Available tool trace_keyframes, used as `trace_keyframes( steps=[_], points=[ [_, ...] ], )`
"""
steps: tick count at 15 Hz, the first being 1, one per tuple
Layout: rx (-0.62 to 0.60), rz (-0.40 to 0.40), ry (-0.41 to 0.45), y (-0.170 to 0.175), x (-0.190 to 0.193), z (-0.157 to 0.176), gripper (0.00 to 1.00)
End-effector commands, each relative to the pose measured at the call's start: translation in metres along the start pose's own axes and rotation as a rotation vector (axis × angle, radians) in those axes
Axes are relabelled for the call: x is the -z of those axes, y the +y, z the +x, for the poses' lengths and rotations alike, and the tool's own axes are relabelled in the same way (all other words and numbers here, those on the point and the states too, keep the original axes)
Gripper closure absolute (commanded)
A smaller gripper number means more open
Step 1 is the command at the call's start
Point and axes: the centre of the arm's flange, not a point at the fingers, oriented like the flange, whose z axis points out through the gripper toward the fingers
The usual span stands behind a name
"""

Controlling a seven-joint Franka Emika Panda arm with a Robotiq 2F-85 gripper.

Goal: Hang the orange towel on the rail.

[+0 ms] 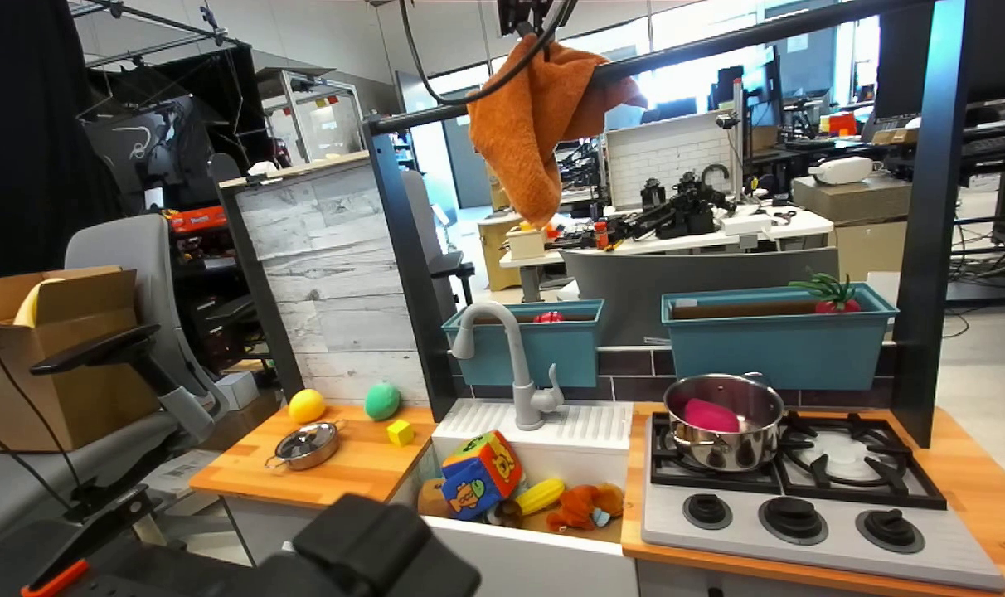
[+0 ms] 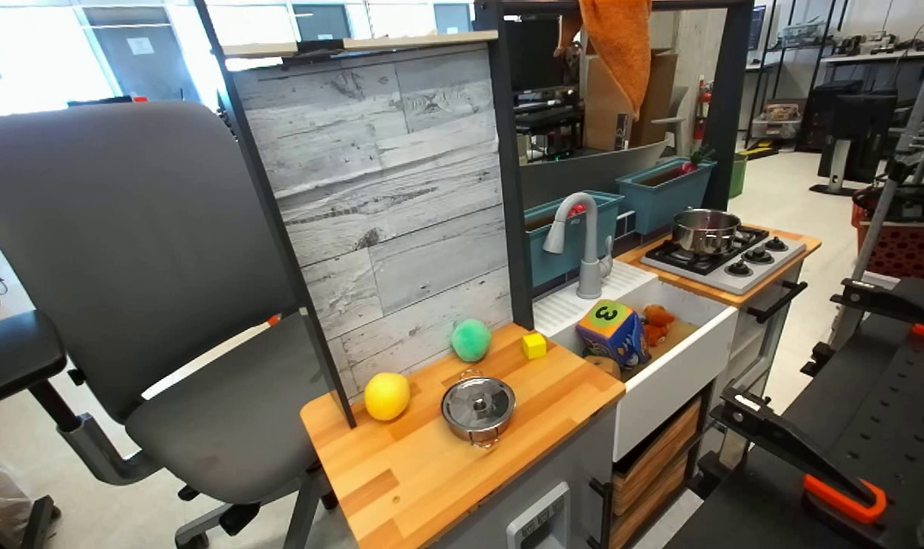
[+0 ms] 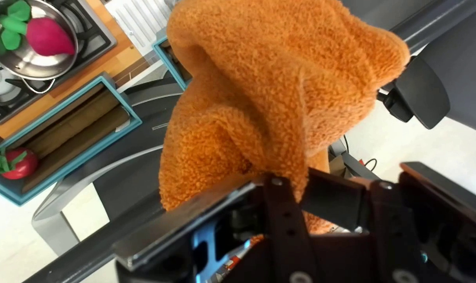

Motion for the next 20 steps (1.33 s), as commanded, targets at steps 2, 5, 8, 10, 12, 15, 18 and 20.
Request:
trace_keyframes(
  steps=[2, 5, 8, 10, 12, 15, 18, 20],
  points=[
    [-0.021, 0.033, 0.015, -0.005, 0.01, 0.027, 0.64],
    [-0.017, 0.039, 0.021, -0.004, 0.015, 0.025, 0.42],
    [-0.014, 0.041, 0.023, -0.004, 0.019, 0.024, 0.2],
    [-0.013, 0.042, 0.027, -0.004, 0.02, 0.022, 0.05],
    [-0.01, 0.043, 0.032, -0.003, 0.022, 0.02, 0.0],
    [0.001, 0.042, 0.028, -0.004, 0.025, 0.017, 0.0],
    [-0.003, 0.017, 0.031, -0.003, 0.015, 0.004, 0.0],
    [-0.003, 0.016, 0.025, -0.003, 0.015, 0.003, 0.0]
  ],
)
